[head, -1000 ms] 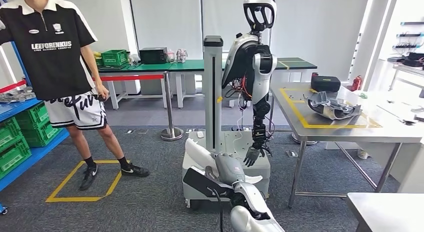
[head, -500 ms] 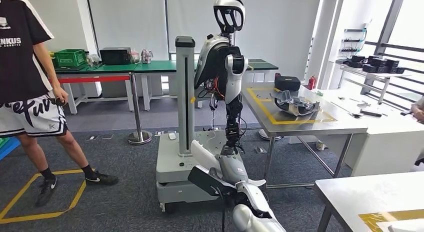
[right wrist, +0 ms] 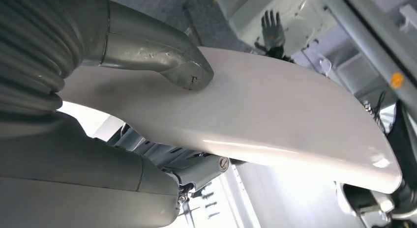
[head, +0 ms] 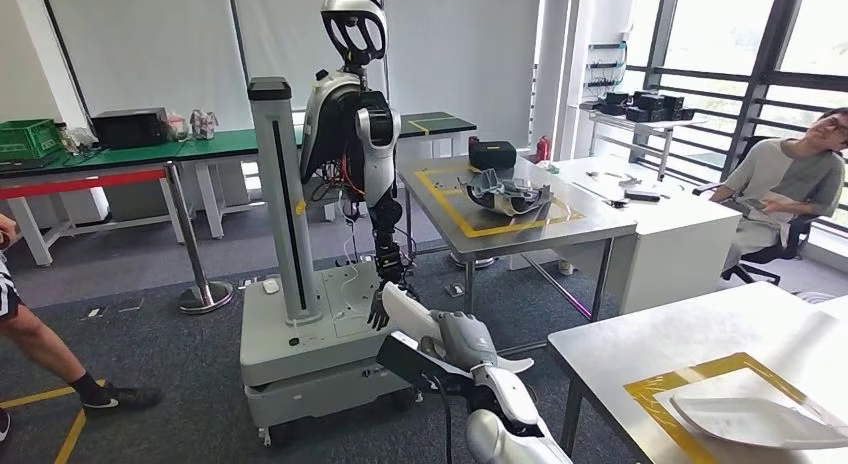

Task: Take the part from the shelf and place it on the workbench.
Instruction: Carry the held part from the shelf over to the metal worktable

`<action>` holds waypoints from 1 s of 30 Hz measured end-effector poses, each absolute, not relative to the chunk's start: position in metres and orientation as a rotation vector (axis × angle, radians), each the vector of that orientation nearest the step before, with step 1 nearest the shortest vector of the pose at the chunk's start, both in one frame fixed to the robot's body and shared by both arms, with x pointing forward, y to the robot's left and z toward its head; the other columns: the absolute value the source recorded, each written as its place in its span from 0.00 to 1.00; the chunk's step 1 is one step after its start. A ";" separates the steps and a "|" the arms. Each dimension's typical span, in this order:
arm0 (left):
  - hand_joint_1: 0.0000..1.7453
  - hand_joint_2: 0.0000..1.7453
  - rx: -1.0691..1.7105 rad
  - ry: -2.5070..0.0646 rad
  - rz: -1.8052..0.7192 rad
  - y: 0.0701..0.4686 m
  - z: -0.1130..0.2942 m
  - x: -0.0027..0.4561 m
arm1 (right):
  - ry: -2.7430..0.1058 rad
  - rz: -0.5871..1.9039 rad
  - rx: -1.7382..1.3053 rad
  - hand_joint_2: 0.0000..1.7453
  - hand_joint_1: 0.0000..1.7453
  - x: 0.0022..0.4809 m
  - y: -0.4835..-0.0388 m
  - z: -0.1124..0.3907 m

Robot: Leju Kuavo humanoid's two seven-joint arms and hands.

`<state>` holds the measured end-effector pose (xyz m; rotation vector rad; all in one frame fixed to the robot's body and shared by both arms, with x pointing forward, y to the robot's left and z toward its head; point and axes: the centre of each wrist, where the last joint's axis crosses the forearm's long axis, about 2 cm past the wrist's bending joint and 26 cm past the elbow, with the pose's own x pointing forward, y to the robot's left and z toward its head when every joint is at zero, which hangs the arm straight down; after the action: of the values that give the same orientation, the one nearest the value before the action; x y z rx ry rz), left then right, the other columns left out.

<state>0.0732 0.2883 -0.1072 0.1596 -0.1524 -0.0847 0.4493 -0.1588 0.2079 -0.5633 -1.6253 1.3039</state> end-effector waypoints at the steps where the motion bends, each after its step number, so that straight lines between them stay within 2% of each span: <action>1: 0.00 1.00 0.159 -0.150 -0.085 0.288 -0.107 0.072 | -1.625 1.304 -0.562 1.00 1.00 0.449 -0.158 0.208; 30: 0.00 1.00 0.158 -0.150 -0.077 0.288 -0.108 0.069 | -1.564 1.226 -0.640 1.00 1.00 0.454 -0.179 0.203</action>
<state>0.0692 0.2879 -0.1079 0.1575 -0.1501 -0.0767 0.4544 -0.1789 0.2031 -0.6396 -1.5636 1.2255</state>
